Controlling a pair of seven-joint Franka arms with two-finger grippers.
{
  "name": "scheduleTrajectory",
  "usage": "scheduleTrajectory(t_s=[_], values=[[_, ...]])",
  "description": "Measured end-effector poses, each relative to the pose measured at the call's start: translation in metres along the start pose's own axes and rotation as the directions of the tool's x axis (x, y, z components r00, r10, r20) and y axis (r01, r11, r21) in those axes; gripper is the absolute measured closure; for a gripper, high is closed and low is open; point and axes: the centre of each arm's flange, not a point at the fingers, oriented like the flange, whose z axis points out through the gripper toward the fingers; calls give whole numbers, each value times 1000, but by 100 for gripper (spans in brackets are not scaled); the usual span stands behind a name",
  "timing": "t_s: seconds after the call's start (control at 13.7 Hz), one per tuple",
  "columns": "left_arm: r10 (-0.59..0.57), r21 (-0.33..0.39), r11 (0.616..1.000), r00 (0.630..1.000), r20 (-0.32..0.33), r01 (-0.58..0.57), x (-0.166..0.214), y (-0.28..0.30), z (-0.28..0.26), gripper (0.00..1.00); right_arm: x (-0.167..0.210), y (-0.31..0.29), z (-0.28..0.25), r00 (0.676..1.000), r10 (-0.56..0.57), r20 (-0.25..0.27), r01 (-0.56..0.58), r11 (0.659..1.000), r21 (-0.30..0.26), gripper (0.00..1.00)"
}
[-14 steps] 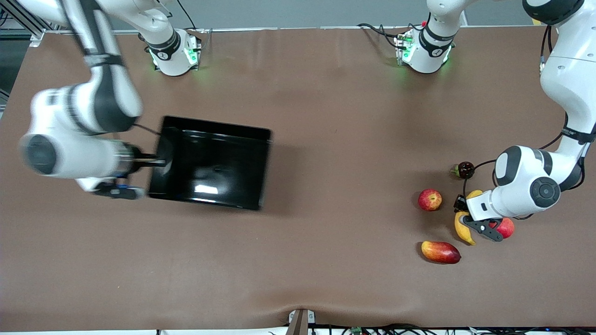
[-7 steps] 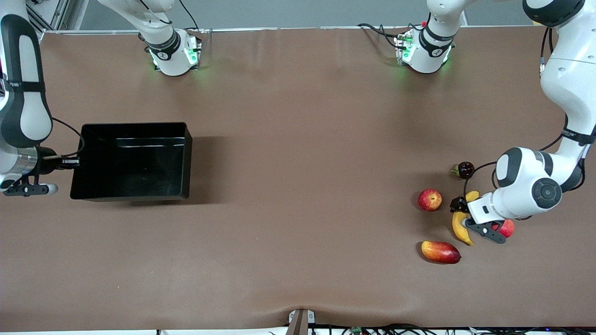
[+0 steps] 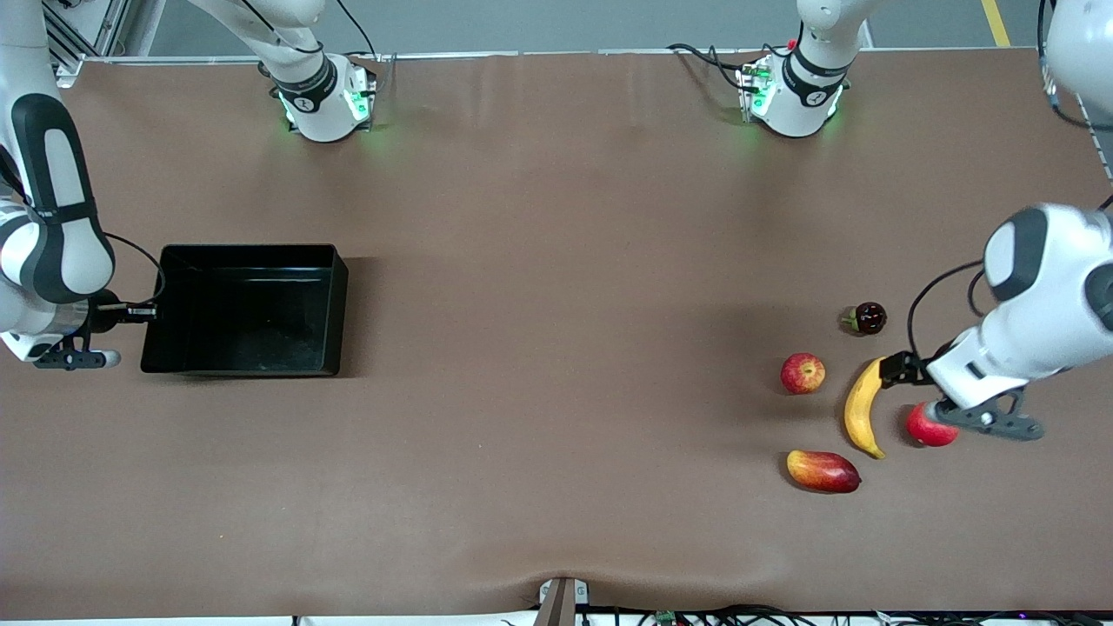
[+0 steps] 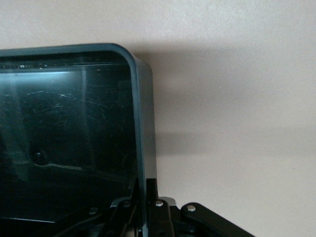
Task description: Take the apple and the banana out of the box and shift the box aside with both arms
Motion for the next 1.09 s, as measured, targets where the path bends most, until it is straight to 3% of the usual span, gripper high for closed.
scheduleTrajectory(t_s=[0.07, 0.22, 0.36, 0.51, 0.73, 0.95, 1.09], values=[[-30, 18, 999, 1000, 0, 30, -4, 8, -27, 0, 0, 2, 3, 1000, 4, 5, -4, 1000, 3, 93], [-100, 50, 994, 995, -7, 100, -11, 24, -75, 0, -2, 5, 6, 1000, 8, 14, -8, 1000, 8, 78], [-131, 68, 989, 991, -15, 132, -19, 40, -121, 0, 0, 2, 0, 1000, 4, 26, -4, 1000, 15, 55], [-137, 79, 987, 989, -48, 140, -22, 43, -162, 0, 2, -3, -23, 997, -7, 70, 4, 999, 40, 34], [-117, 78, 989, 988, -99, 125, -24, 60, -201, 0, 6, -25, -111, 995, -48, 90, 42, 997, 61, 3], [-131, 89, 986, 988, -84, 138, -42, 72, -227, 0, 7, -76, -210, 991, -135, 21, 134, 990, 37, 0], [-179, 59, 981, 982, -59, 182, -54, 66, -237, 0, -2, -119, -264, 980, -197, 22, 198, 980, -18, 0]])
